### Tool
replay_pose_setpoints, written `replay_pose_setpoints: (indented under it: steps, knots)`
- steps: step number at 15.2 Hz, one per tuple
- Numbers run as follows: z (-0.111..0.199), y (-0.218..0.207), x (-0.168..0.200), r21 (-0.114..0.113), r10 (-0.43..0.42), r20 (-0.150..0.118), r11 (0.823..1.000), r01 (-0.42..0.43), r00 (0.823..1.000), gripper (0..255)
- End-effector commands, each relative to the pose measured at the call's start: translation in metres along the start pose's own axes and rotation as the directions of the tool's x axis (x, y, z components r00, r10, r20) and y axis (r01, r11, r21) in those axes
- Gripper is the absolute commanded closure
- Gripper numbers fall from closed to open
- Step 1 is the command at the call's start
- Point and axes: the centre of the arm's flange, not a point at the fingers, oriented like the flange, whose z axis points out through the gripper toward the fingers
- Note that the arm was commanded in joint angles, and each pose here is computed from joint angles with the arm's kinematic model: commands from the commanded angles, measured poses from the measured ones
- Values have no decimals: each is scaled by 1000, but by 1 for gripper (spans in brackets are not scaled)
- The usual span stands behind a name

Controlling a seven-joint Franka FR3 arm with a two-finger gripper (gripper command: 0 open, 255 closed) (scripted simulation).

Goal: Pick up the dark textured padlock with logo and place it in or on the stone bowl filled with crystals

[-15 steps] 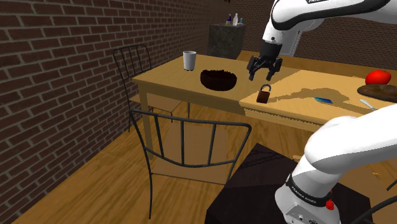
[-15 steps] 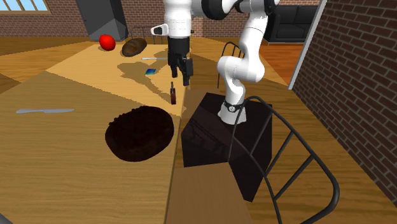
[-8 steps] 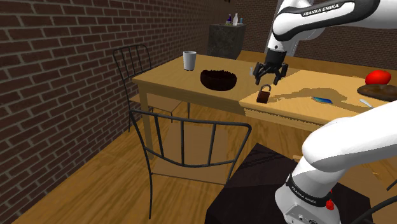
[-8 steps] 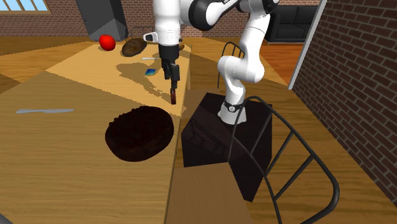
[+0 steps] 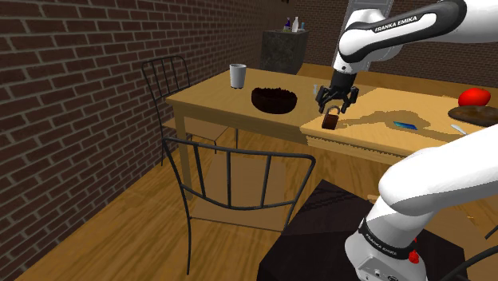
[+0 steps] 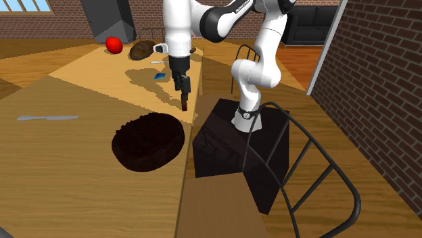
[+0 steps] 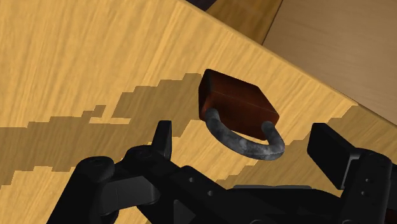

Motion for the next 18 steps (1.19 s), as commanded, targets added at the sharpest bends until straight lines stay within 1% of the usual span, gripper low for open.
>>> replay_pose_setpoints:
  steps: [1, 5, 6, 15, 18]
  knots:
    - [1, 0, 0, 0, 0, 0, 1000, 0, 1000, 0]
    - [0, 0, 0, 0, 0, 0, 1000, 0, 1000, 0]
    - [0, 0, 0, 0, 0, 0, 1000, 0, 1000, 255]
    - [1, 0, 0, 0, 0, 0, 1000, 0, 1000, 255]
    - [-15, 0, 1, 0, 0, 0, 1000, 0, 1000, 255]
